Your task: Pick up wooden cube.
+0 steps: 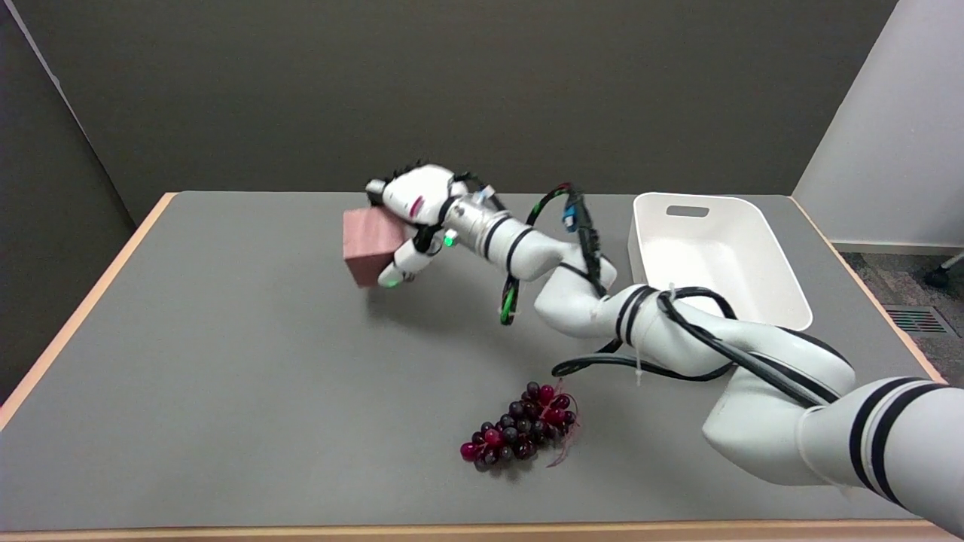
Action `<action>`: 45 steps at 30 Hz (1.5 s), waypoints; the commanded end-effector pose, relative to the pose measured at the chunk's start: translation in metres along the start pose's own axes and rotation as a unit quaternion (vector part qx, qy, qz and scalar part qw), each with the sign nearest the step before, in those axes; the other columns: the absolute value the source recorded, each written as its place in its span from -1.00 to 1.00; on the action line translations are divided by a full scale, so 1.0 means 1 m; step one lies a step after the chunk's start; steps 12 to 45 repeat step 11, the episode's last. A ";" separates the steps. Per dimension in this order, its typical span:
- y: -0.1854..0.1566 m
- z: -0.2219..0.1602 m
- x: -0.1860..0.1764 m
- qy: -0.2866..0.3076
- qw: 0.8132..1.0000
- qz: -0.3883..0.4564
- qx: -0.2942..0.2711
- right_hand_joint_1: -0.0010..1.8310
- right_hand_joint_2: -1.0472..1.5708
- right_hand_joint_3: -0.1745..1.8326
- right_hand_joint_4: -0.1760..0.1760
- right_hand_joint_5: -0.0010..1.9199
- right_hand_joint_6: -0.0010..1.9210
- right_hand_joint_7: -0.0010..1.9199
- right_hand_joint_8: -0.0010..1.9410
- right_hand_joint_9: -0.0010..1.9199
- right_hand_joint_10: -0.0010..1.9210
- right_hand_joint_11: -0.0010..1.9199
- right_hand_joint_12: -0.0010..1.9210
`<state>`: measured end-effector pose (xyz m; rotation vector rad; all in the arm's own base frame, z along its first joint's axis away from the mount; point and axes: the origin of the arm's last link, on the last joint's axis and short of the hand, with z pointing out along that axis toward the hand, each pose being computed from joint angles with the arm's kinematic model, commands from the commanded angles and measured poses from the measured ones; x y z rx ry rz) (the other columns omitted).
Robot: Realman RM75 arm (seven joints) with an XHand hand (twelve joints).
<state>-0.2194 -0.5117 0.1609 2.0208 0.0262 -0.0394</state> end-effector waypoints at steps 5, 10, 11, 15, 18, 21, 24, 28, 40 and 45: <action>0.171 -0.144 0.063 0.138 0.955 -0.080 -0.249 0.32 0.59 -0.40 -0.93 -0.36 0.52 -0.05 0.43 -0.16 0.36 -0.30 0.72; 0.204 -0.223 0.053 0.165 0.930 -0.058 -0.323 0.31 0.64 -0.51 -0.95 -0.37 0.52 -0.07 0.44 -0.15 0.31 -0.28 0.68; 0.207 -0.236 0.051 0.168 0.927 -0.063 -0.330 0.31 0.64 -0.51 -0.95 -0.37 0.52 -0.07 0.44 -0.15 0.31 -0.28 0.68; 0.207 -0.236 0.051 0.168 0.927 -0.063 -0.330 0.31 0.64 -0.51 -0.95 -0.37 0.52 -0.07 0.44 -0.15 0.31 -0.28 0.68; 0.207 -0.236 0.051 0.168 0.927 -0.063 -0.330 0.31 0.64 -0.51 -0.95 -0.37 0.52 -0.07 0.44 -0.15 0.31 -0.28 0.68; 0.207 -0.236 0.051 0.168 0.927 -0.063 -0.330 0.31 0.64 -0.51 -0.95 -0.37 0.52 -0.07 0.44 -0.15 0.31 -0.28 0.68; 0.207 -0.236 0.051 0.168 0.927 -0.063 -0.330 0.31 0.64 -0.51 -0.95 -0.37 0.52 -0.07 0.44 -0.15 0.31 -0.28 0.68; 0.207 -0.236 0.051 0.168 0.927 -0.063 -0.330 0.31 0.64 -0.51 -0.95 -0.37 0.52 -0.07 0.44 -0.15 0.31 -0.28 0.68; 0.207 -0.236 0.051 0.168 0.927 -0.063 -0.330 0.31 0.64 -0.51 -0.95 -0.37 0.52 -0.07 0.44 -0.15 0.31 -0.28 0.68; 0.207 -0.236 0.051 0.168 0.927 -0.063 -0.330 0.31 0.64 -0.51 -0.95 -0.37 0.52 -0.07 0.44 -0.15 0.31 -0.28 0.68</action>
